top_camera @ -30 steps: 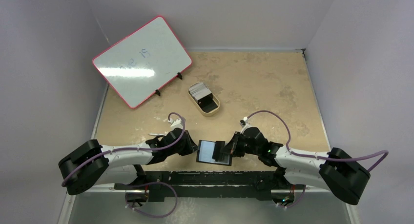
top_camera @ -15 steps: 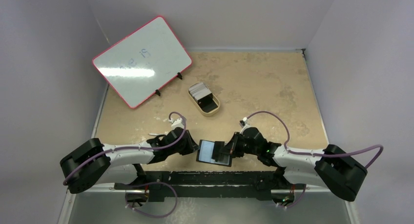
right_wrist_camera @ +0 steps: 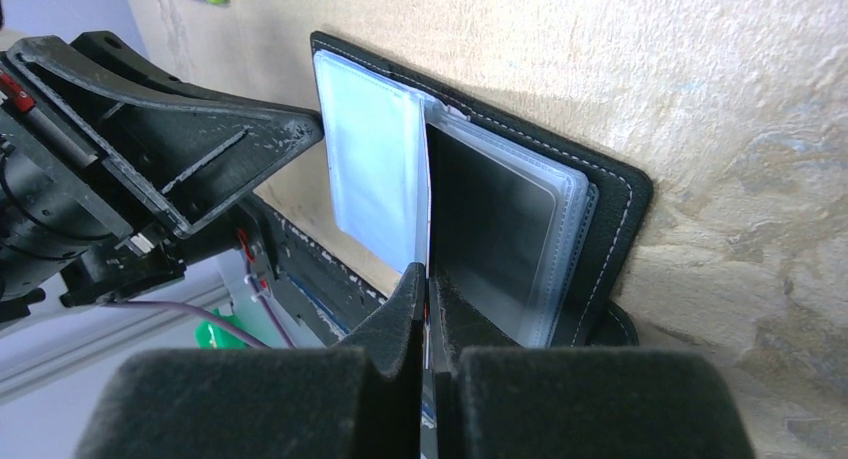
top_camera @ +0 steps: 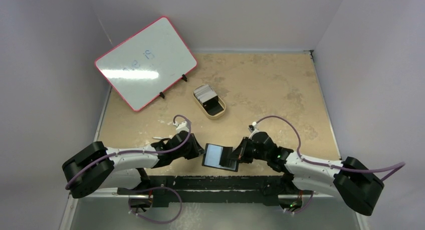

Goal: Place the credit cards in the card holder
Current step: Insert the credit card into the card holder.

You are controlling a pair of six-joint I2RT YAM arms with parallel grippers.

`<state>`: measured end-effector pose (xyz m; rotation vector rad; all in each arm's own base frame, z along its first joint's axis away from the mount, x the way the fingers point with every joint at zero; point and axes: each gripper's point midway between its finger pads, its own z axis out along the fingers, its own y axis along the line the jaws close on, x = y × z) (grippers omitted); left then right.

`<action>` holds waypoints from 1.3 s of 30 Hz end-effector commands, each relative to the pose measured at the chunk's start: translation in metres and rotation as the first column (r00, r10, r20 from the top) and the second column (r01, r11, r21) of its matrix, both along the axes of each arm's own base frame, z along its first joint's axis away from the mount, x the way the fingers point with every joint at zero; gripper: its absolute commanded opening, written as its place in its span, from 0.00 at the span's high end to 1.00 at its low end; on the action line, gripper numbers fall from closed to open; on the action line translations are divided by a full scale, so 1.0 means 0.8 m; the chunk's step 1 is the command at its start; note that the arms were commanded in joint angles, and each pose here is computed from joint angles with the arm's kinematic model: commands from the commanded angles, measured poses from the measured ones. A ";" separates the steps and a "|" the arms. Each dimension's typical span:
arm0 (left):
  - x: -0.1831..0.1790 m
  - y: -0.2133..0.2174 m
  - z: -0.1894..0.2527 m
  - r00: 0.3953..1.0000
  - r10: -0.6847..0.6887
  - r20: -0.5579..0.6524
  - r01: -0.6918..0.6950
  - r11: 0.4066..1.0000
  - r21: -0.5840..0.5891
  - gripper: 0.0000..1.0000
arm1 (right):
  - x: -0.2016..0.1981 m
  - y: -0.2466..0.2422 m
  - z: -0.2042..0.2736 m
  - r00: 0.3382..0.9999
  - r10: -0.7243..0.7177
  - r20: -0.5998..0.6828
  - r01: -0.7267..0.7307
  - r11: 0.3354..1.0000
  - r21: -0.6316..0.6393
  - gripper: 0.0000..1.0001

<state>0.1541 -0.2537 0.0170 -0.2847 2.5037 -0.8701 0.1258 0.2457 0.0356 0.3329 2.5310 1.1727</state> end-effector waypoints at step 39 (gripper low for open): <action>0.000 0.046 0.000 0.995 0.101 0.010 -0.101 0.987 0.123 0.92 | 0.040 0.053 -0.033 0.983 0.181 0.013 -0.177 0.971 -0.159 0.76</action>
